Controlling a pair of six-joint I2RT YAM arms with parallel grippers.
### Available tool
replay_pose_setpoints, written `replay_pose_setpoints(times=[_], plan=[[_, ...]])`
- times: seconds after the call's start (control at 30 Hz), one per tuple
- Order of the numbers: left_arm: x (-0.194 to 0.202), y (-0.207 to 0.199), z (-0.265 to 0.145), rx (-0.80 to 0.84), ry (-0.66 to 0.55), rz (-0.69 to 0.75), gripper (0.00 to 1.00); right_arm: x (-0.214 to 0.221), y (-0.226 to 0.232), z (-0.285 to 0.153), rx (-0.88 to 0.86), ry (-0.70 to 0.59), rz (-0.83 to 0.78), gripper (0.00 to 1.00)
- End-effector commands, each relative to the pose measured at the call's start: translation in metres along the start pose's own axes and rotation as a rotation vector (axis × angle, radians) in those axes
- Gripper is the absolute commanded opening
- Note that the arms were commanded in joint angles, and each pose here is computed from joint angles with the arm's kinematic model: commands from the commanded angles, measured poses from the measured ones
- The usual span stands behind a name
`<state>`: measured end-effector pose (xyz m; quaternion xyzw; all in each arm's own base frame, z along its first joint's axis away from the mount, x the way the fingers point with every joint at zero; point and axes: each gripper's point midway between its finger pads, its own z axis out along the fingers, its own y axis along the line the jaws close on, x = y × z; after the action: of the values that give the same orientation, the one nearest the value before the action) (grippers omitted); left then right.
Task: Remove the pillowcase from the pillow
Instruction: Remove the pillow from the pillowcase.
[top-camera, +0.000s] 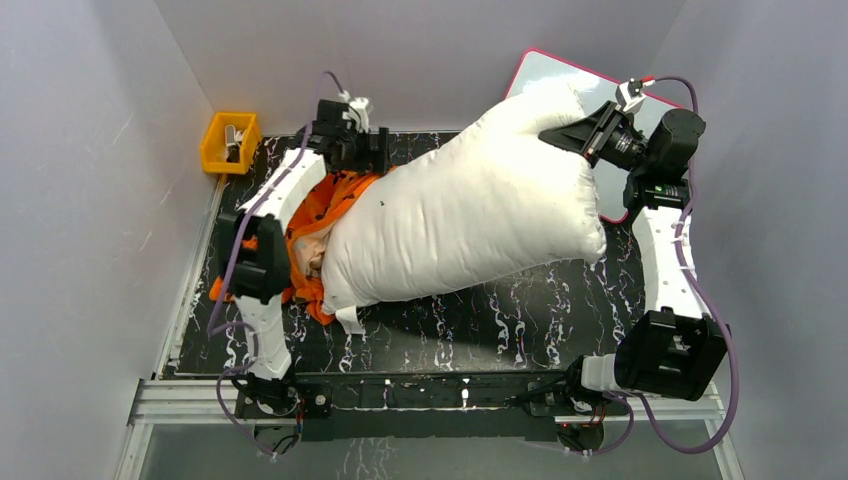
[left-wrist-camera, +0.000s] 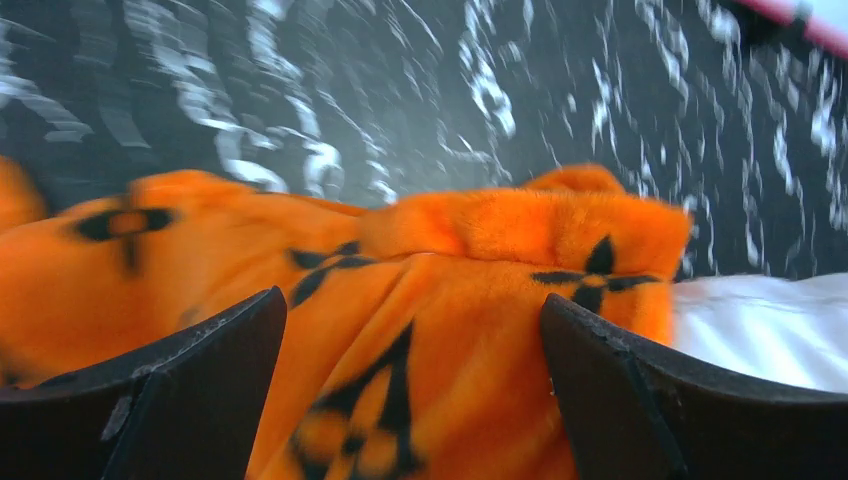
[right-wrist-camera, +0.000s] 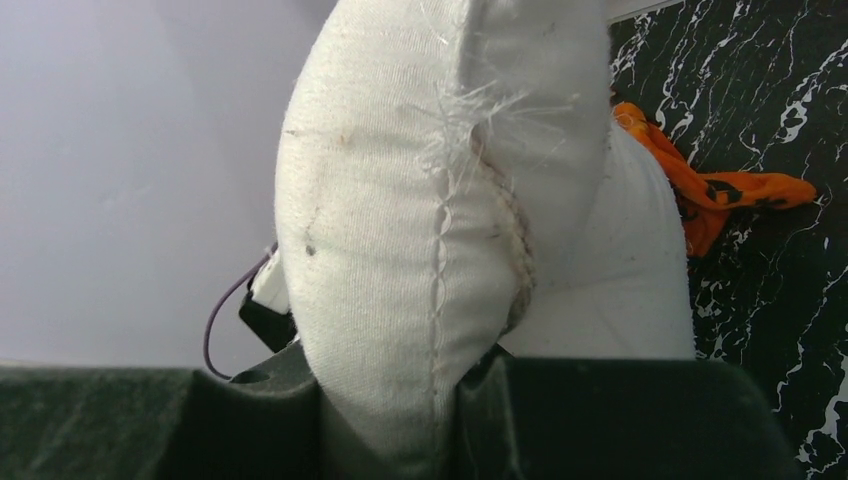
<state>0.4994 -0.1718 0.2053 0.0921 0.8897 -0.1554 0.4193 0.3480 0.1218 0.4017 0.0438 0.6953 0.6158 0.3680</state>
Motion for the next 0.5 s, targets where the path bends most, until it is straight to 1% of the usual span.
replay_pose_setpoints(times=[0.0,0.07,0.1,0.13,0.17,0.2,0.23,0.27,0.33,0.37,0.43,0.47], plan=[[0.035,-0.078,0.004,0.472,0.172,0.121,0.97,0.002,0.019,0.001,-0.031,0.004,-0.079,0.0],[0.049,-0.094,0.002,0.601,0.197,0.128,0.93,0.002,0.017,0.002,-0.027,0.005,-0.076,0.0],[0.057,-0.098,-0.001,0.644,0.212,0.128,0.88,0.002,0.015,0.003,-0.026,0.004,-0.075,0.0],[0.063,-0.103,-0.005,0.687,0.221,0.13,0.81,0.002,0.014,0.003,-0.024,0.004,-0.072,0.0],[0.07,-0.106,-0.008,0.719,0.234,0.133,0.71,0.001,0.012,0.004,-0.021,0.004,-0.067,0.0],[0.075,-0.108,-0.011,0.745,0.244,0.135,0.56,0.001,0.011,0.004,-0.02,0.004,-0.065,0.0],[0.081,-0.11,-0.014,0.775,0.259,0.135,0.24,0.0,0.009,0.005,-0.019,0.005,-0.063,0.0],[0.087,-0.11,-0.015,0.783,0.28,0.128,0.0,-0.001,0.009,0.006,-0.02,0.005,-0.063,0.0],[0.094,-0.106,-0.016,0.778,0.3,0.125,0.0,-0.003,0.01,0.006,-0.021,0.006,-0.065,0.0],[0.096,-0.1,-0.014,0.75,0.303,0.128,0.0,-0.004,0.012,0.006,-0.023,0.007,-0.07,0.0],[0.092,-0.073,0.0,0.596,0.288,0.099,0.0,-0.007,0.019,0.006,-0.03,0.002,-0.09,0.0],[0.088,-0.05,0.008,0.484,0.276,0.065,0.0,-0.009,0.022,0.006,-0.031,-0.002,-0.096,0.0]])
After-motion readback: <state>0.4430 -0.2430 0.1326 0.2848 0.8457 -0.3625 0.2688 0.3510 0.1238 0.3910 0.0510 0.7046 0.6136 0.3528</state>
